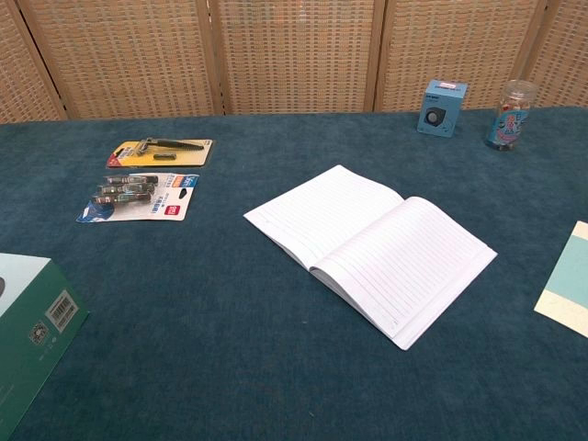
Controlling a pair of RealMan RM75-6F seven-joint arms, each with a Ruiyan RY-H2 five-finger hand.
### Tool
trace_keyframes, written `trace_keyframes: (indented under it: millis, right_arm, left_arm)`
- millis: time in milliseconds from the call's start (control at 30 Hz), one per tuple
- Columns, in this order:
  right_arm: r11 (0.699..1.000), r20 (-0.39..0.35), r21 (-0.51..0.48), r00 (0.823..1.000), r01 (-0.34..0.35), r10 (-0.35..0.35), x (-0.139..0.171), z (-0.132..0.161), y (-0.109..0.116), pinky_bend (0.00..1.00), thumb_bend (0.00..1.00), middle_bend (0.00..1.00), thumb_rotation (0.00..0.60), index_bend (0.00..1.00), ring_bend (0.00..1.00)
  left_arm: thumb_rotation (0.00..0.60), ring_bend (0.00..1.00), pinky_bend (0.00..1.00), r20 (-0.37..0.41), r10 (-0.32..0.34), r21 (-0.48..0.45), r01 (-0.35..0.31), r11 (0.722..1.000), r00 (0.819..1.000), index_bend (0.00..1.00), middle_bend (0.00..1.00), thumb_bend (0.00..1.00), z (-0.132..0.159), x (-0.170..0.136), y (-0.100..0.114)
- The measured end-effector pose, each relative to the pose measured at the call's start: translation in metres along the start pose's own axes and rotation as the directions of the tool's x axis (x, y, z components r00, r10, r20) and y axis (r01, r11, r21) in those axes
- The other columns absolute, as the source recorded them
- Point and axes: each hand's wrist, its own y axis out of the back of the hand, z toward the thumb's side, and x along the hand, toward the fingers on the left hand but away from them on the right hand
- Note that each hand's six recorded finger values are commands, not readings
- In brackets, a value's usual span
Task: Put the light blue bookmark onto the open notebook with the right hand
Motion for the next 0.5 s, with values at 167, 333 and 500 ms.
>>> trace_keyframes:
  millis: [167, 333, 500]
  right_arm:
    - [1.0, -0.009, -0.026, 1.0, -0.004, 0.004, -0.0005, 0.0014, -0.0006, 0.03, 0.0, 0.0, 0.6, 0.0, 0.0]
    - [0.999, -0.022, -0.044, 1.0, -0.012, 0.012, -0.0012, 0.0016, -0.0017, 0.03, 0.0, 0.0, 0.6, 0.0, 0.0]
    - [0.996, -0.053, -0.092, 0.998, -0.024, 0.02, -0.01, 0.0038, -0.0021, 0.03, 0.21, 0.0, 0.6, 0.0, 0.0]
  left_arm:
    - [0.6, 0.0, 0.0, 0.002, -0.005, -0.003, 0.005, 1.0, 1.0, 0.0, 0.0, 0.0, -0.0006, -0.0005, 0.0]
    - [0.6, 0.0, 0.0, 0.005, -0.015, -0.003, 0.015, 1.0, 1.0, 0.0, 0.0, 0.0, 0.0002, 0.0003, -0.0022]
    - [0.6, 0.0, 0.0, 0.003, -0.019, -0.008, 0.019, 1.0, 1.0, 0.0, 0.0, 0.0, 0.002, 0.0049, -0.0025]
